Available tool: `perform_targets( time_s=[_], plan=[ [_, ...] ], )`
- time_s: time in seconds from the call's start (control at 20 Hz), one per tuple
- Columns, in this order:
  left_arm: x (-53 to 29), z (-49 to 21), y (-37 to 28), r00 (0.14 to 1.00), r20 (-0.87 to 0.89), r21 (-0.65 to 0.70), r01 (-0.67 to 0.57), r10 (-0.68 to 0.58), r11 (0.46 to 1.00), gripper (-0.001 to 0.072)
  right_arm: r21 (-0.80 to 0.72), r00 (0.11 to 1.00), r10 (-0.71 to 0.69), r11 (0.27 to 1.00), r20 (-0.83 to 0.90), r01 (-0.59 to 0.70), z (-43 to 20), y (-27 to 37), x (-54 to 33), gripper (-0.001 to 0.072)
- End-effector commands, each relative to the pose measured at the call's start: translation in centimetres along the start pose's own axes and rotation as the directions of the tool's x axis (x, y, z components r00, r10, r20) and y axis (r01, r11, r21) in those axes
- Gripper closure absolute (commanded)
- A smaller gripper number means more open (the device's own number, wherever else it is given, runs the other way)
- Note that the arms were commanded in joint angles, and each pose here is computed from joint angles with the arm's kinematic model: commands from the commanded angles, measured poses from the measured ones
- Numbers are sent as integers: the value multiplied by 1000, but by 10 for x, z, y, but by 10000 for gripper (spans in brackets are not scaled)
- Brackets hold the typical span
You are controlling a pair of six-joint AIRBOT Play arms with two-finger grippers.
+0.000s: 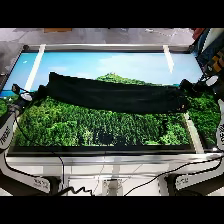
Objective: Fold the clothes and pants, and hang the long-sleeved shirts on hangers.
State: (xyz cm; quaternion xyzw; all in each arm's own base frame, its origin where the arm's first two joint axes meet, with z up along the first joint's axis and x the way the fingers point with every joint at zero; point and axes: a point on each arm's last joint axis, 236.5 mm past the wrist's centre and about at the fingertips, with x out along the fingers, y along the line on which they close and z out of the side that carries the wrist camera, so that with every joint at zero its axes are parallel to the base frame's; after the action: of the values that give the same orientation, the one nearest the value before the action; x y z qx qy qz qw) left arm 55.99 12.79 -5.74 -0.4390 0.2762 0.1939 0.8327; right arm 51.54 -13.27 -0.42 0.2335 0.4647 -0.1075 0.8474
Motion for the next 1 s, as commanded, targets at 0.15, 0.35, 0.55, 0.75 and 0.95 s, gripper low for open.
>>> perform_targets(
  time_s=[0.15,0.35,0.55,0.75,0.95],
  plan=[
    [-53,29,-89,990,-44,459,137,-131,878,689,-67,987,135,989,86,-129,29,68,-38,538],
    [-107,27,-139,970,-146,638,242,-194,731,688,-153,944,293,950,152,-271,24,169,-40,679],
    [-158,17,-173,948,-218,707,318,-233,632,688,-275,891,436,878,122,-392,-37,292,-27,680],
    [-213,0,-201,922,-272,736,383,-274,558,688,-298,832,555,795,9,-528,-143,401,-16,682],
    [-253,-6,-222,908,-267,759,404,-322,510,688,-310,748,642,686,-168,-659,-258,491,-27,682]
  ],
)
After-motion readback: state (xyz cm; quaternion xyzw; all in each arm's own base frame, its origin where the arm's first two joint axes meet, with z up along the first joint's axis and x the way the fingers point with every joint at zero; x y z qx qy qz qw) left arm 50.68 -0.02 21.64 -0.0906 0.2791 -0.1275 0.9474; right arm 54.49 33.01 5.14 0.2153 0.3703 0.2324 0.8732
